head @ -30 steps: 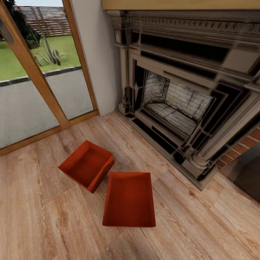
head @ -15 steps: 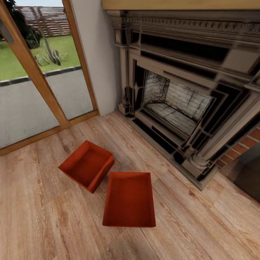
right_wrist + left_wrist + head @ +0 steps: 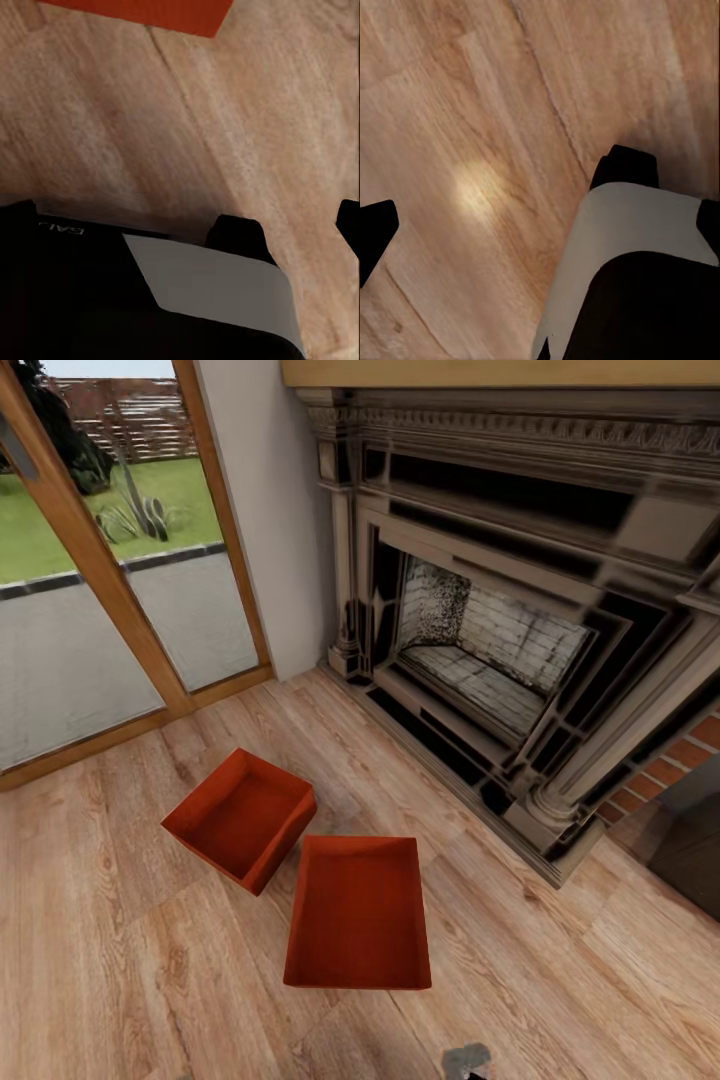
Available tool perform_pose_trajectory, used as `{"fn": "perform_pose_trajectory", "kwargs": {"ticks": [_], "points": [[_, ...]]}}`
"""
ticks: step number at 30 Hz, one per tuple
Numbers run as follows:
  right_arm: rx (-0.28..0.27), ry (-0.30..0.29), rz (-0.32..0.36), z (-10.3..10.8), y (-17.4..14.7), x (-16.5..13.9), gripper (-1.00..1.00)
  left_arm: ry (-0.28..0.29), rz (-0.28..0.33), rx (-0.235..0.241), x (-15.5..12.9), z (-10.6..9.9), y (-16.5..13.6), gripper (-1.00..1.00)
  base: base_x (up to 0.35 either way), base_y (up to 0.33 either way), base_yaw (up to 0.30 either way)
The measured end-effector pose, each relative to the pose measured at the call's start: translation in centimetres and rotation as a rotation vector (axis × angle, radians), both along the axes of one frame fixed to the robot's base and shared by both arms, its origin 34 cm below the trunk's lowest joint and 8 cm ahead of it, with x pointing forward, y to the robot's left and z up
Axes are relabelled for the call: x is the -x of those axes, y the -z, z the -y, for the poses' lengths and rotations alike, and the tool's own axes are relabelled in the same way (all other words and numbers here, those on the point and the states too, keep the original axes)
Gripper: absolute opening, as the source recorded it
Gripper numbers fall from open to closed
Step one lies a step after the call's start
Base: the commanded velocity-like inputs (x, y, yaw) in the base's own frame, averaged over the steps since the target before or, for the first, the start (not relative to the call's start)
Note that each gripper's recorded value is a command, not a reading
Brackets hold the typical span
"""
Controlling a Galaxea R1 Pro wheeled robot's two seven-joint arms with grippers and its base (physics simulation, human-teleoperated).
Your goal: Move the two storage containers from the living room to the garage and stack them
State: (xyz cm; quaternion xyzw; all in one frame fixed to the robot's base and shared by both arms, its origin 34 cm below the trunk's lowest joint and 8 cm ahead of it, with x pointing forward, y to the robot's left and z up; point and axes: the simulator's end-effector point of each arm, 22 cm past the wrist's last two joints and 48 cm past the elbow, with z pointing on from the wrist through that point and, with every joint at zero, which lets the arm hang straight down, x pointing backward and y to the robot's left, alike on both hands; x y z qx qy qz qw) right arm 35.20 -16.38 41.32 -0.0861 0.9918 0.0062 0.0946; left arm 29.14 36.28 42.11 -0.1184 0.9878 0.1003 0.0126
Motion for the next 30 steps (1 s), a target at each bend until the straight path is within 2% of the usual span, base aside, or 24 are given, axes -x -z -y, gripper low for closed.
{"fn": "perform_pose_trajectory", "kwargs": {"ticks": [3, 5, 6, 7, 8, 9, 10, 11, 14, 17, 20, 23, 26, 28, 30], "points": [[0.043, 0.021, 0.071, -0.1, -0.5, -5.3, 1.0, -0.008, 0.031, -0.001, -4.8, 0.2, 0.1, 1.0, 0.0, 0.0, 0.0], [0.045, 0.034, 0.129, -1.8, -1.4, -9.5, 1.0, -0.017, 0.081, 0.012, -10.0, 1.7, 0.0, 1.0, 0.0, 0.0, 0.0], [0.039, 0.039, 0.149, -2.7, -1.9, -11.2, 1.0, -0.023, 0.098, 0.017, -12.1, 3.0, 0.0, 1.0, 0.0, 0.0, 0.0], [0.064, 0.065, 0.185, -2.1, -2.4, -15.1, 1.0, -0.036, 0.075, -0.055, -14.7, 5.0, -0.4, 1.0, 0.0, 0.0, 0.0], [0.07, 0.072, 0.213, -1.8, -3.0, -17.4, 1.0, -0.041, 0.093, -0.01, -16.7, 9.8, -0.6, 1.0, 0.0, 0.0, 0.0], [0.08, 0.1, 0.226, -1.2, -3.2, -18.6, 1.0, -0.042, 0.094, -0.034, -17.4, 9.9, -0.8, 1.0, 0.0, 0.0, 0.0], [0.084, 0.117, 0.234, -1.0, -3.4, -19.2, 1.0, -0.043, 0.096, -0.034, -17.7, 10.5, -0.9, 1.0, 0.0, 0.0, 0.0], [0.086, 0.169, 0.271, -0.3, -3.9, -20.9, 1.0, -0.046, 0.105, -0.031, -18.6, 12.2, -1.2, 1.0, 0.0, 0.0, 0.0], [0.084, 0.213, 0.302, 0.1, -4.1, -21.7, 1.0, -0.051, 0.128, -0.038, -19.1, 12.8, -1.4, 1.0, 0.0, 0.0, 0.0], [0.088, 0.233, 0.292, 0.6, -3.7, -20.9, 1.0, -0.062, 0.184, -0.055, -20.0, 12.6, -1.5, 1.0, 0.0, 0.0, 0.0], [0.091, 0.23, 0.279, 0.7, -3.4, -20.2, 1.0, -0.071, 0.213, -0.068, -19.9, 12.5, -1.4, 1.0, 0.0, 0.0, 0.0], [0.091, 0.218, 0.281, 0.7, -3.4, -20.1, 1.0, -0.075, 0.213, -0.082, -18.5, 12.4, -0.9, 1.0, 0.0, 0.0, 0.0], [0.088, 0.213, 0.283, 0.6, -3.3, -20.1, 1.0, -0.077, 0.232, -0.093, -18.2, 12.3, -0.9, 1.0, 0.0, 0.0, 0.0], [0.086, 0.209, 0.284, 0.5, -3.3, -20.1, 1.0, -0.064, 0.244, -0.097, -18.3, 12.3, -0.9, 1.0, 0.002, 0.0, 0.0], [0.085, 0.206, 0.285, 0.5, -3.4, -20.1, 1.0, -0.025, 0.255, -0.092, -18.7, 12.6, -0.9, 1.0, 0.046, 0.0, 0.0]]}}
